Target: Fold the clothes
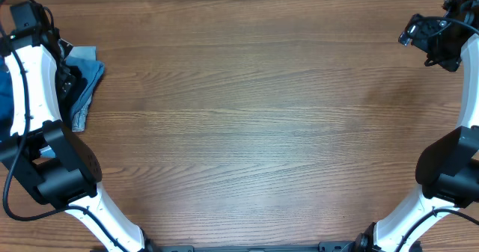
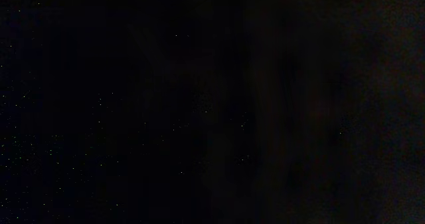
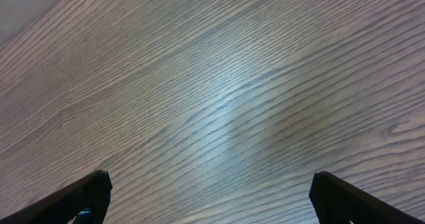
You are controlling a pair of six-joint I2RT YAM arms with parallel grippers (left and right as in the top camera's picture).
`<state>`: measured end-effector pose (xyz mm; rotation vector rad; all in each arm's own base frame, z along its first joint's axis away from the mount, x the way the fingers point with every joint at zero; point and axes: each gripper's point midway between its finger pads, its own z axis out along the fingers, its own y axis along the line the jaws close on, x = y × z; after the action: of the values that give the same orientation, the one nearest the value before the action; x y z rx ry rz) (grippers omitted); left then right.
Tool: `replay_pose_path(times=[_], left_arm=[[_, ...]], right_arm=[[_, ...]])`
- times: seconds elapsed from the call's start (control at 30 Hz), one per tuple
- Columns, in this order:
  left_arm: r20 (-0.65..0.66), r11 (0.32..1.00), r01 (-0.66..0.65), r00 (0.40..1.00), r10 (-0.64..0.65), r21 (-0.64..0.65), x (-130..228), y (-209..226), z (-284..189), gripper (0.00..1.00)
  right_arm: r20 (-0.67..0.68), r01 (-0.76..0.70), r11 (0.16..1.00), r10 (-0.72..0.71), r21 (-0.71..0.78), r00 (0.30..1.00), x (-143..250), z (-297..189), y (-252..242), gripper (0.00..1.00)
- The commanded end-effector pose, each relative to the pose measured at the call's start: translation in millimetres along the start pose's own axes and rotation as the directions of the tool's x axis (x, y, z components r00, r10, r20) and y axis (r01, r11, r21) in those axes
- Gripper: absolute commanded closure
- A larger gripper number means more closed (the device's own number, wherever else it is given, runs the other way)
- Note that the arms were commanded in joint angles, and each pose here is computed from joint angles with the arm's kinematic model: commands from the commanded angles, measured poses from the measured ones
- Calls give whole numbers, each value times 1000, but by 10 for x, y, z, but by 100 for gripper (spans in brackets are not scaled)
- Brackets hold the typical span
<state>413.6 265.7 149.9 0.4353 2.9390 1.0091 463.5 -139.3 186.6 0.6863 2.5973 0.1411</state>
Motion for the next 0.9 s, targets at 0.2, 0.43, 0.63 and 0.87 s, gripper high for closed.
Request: replay_pose_path(times=[0.2, 0.43, 0.63, 0.87], left_arm=[[300, 997, 28, 953, -47, 67, -329, 104, -999, 1], [492, 961, 254, 826, -276, 112, -206, 498, -1726, 86], [298, 618, 721, 544, -784, 312, 269, 851, -1266, 87], [-20, 485, 851, 498, -867, 202, 529, 386, -333, 87]], right_arm=[[27, 1, 1000, -2, 5, 1000, -65, -66, 0, 0], [27, 2, 1000, -2, 5, 1000, -66, -66, 0, 0], [27, 1, 1000, -2, 5, 1000, -64, -66, 0, 0], [27, 1, 1000, -2, 5, 1000, -64, -66, 0, 0]])
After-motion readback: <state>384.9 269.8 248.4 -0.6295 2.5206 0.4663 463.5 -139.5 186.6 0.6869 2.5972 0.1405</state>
